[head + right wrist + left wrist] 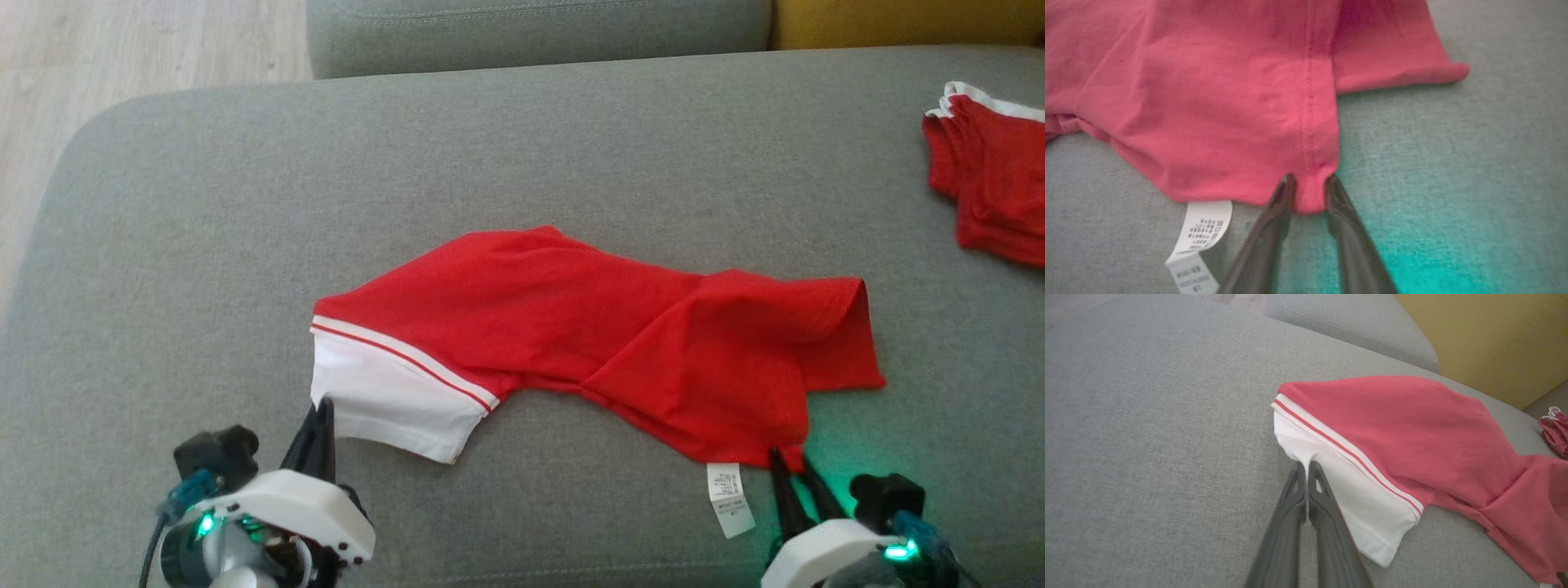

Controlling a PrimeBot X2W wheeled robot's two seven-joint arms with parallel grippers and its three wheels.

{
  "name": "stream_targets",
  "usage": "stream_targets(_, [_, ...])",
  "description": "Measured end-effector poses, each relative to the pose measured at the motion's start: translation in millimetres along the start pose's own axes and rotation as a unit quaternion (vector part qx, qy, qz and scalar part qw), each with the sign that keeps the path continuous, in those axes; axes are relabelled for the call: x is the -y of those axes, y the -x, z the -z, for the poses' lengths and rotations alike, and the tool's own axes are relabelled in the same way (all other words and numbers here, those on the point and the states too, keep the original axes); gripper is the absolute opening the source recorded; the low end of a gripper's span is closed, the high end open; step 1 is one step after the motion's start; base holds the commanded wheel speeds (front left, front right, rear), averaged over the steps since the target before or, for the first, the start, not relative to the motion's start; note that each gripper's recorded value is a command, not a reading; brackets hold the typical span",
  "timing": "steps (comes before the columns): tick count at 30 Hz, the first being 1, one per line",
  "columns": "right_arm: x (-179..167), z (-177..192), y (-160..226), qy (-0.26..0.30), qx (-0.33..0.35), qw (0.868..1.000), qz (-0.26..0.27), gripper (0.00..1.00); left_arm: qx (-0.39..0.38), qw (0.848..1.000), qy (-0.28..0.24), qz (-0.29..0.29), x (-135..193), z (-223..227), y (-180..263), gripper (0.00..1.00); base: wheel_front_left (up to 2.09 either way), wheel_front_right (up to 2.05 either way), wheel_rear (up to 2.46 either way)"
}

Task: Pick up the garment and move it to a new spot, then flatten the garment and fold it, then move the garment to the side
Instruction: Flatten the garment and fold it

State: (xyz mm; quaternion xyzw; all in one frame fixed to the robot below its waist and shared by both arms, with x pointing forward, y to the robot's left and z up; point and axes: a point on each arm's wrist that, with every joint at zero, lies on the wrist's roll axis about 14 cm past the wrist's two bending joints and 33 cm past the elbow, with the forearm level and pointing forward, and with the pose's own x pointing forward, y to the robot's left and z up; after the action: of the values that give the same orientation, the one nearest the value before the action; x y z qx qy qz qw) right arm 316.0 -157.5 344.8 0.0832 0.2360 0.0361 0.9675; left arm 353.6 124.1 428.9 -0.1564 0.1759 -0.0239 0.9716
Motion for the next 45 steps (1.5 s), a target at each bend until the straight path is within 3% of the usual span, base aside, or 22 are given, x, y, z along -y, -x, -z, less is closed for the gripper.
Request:
stream_targets(1, [-1,0,-1,0.000,-0.001,1.000,-0.001,0.00,0.000,1.000,0.000,0.000,0,0,0,0.00,0.00,0.00,0.00])
stream_targets(10, [-4,-17,-3,-0.014,0.025,1.000,-0.004,0.00,0.056,0.998,0.008,0.018,9,-25,-1,0.00,0.00,0.00,0.00])
stream_targets(14, [-11,-78,-5,-0.016,0.121,0.992,-0.018,0.00,0.108,0.993,0.008,0.043,22,-53,2,0.00,0.00,0.00,0.00])
stream_targets(18, [-18,-162,9,-0.007,0.248,0.968,-0.031,0.00,0.184,0.980,0.003,0.070,35,-104,8,0.00,0.00,0.00,0.00])
stream_targets(25, [-29,-259,65,0.024,0.410,0.911,-0.043,0.00,0.344,0.927,-0.032,0.143,78,-214,53,0.00,0.00,0.00,0.00])
stream_targets(27, [-37,-298,100,0.038,0.481,0.875,-0.051,0.00,0.422,0.888,-0.056,0.173,96,-264,89,0.00,0.00,0.00,0.00])
stream_targets(31, [-38,-333,136,0.061,0.539,0.839,-0.042,0.00,0.490,0.844,-0.088,0.197,114,-304,126,0.00,0.00,0.00,0.00])
stream_targets(34, [-42,-349,157,0.083,0.563,0.821,-0.034,0.00,0.527,0.815,-0.112,0.213,127,-326,148,0.00,0.00,0.00,0.00])
stream_targets(36, [-46,-354,160,0.097,0.564,0.819,-0.032,0.00,0.541,0.802,-0.125,0.221,133,-337,156,0.00,0.00,0.00,0.00])
stream_targets(40, [-53,-361,155,0.105,0.561,0.821,-0.038,0.00,0.543,0.796,-0.141,0.228,140,-348,151,0.00,0.00,0.00,0.00])
stream_targets(45, [-62,-369,115,0.105,0.532,0.838,-0.055,0.00,0.497,0.822,-0.161,0.228,144,-353,95,0.00,0.00,0.00,0.00])
